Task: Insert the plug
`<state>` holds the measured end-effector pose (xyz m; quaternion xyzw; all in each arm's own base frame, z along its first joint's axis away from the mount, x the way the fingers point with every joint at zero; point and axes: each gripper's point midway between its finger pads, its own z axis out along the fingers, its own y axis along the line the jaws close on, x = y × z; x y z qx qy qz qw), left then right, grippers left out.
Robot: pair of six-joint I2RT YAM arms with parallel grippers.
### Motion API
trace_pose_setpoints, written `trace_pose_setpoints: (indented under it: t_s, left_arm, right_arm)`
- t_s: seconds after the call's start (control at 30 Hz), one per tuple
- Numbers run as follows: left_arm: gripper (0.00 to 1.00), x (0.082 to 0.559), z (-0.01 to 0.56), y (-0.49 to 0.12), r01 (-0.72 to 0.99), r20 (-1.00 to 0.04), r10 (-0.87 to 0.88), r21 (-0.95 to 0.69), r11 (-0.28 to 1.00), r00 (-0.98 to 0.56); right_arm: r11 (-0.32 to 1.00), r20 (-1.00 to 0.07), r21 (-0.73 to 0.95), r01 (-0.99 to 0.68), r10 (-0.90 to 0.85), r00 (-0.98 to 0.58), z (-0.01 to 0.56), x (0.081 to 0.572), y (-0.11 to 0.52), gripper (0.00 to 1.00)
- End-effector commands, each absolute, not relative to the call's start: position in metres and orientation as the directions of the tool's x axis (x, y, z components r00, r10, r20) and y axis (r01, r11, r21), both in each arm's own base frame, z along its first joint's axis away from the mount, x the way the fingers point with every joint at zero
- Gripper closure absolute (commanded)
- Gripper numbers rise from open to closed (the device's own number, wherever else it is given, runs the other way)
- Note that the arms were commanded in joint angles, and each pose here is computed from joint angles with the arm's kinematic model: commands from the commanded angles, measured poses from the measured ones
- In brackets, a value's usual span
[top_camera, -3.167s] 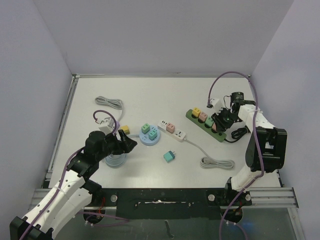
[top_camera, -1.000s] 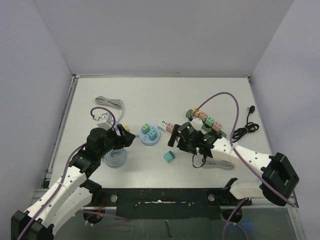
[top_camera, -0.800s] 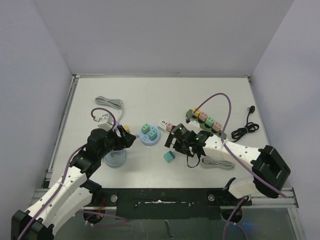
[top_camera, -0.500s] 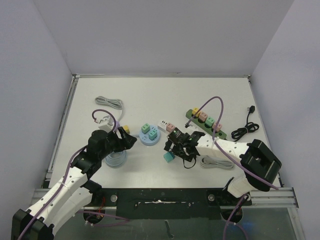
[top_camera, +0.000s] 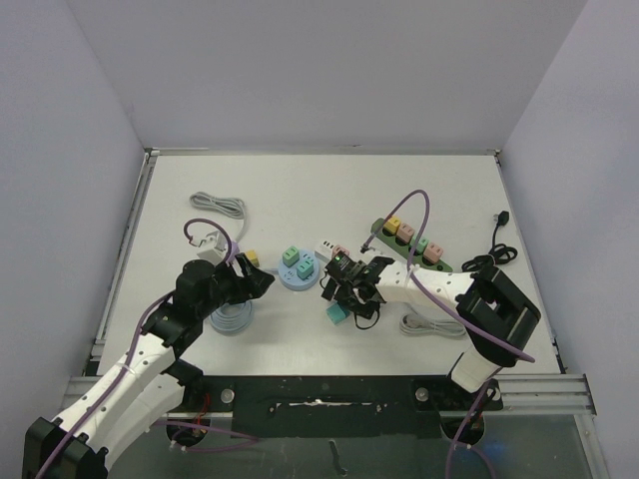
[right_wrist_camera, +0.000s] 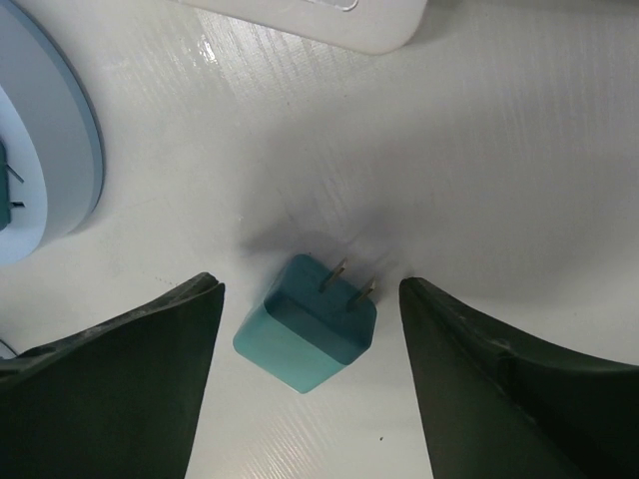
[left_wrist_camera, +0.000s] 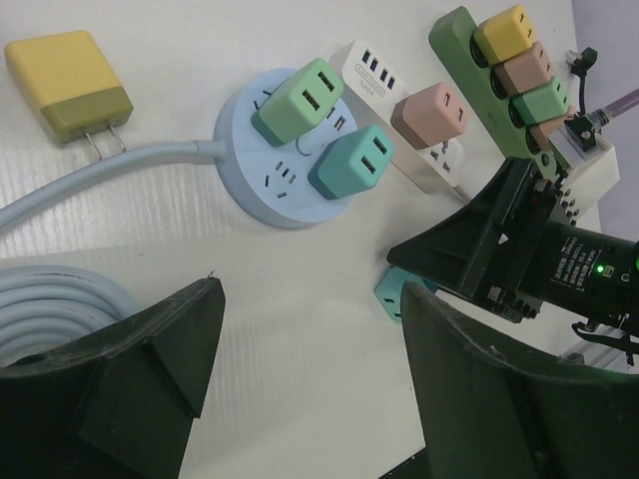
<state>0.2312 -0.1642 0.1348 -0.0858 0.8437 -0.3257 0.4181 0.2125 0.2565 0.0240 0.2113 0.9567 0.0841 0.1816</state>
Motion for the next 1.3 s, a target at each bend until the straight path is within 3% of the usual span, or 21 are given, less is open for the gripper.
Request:
trace_pose_setpoints:
  t_s: [0.0,0.43,0.5,0.63,0.83,1.03,1.27]
  left_arm:
    - [0.31,0.236,0.15,-0.171,0.163,-0.651,-0.451,-0.66,0.733,-0.61]
    - [0.31,0.22,0.132,-0.196,0.153,-0.517,-0.477,-0.776,0.612,-0.711]
    - [0.32,0.215,0.126,-0.203,0.143,-0.474,-0.488,-0.809,0.571,-0.733]
    - [0.33,0.21,0.112,-0.207,0.099,-0.427,-0.508,-0.829,0.55,-0.748]
    - [0.34,0.215,0.109,-0.203,0.089,-0.452,-0.523,-0.811,0.578,-0.723]
    - [0.34,0.217,0.102,-0.195,0.061,-0.466,-0.544,-0.795,0.603,-0.698]
    - [0.33,0.218,0.1,-0.192,0.064,-0.479,-0.549,-0.79,0.61,-0.685]
  right_arm:
    - [0.869,-0.306,0.323,0.376,0.471,-0.827,0.039,0.225,0.278,0.41]
    - [0.855,-0.24,0.425,0.296,0.422,-0.874,0.037,0.226,0.299,0.62]
    - [0.854,-0.227,0.428,0.297,0.42,-0.879,0.037,0.224,0.3,0.56]
    - [0.877,-0.234,0.36,0.318,0.414,-0.88,0.033,0.219,0.287,0.32]
    - [0.902,-0.218,0.322,0.289,0.367,-0.904,0.031,0.215,0.295,0.29]
    - [0.906,-0.18,0.332,0.264,0.335,-0.925,0.026,0.212,0.31,0.39]
    - [0.901,-0.19,0.376,0.216,0.304,-0.934,0.037,0.218,0.322,0.59]
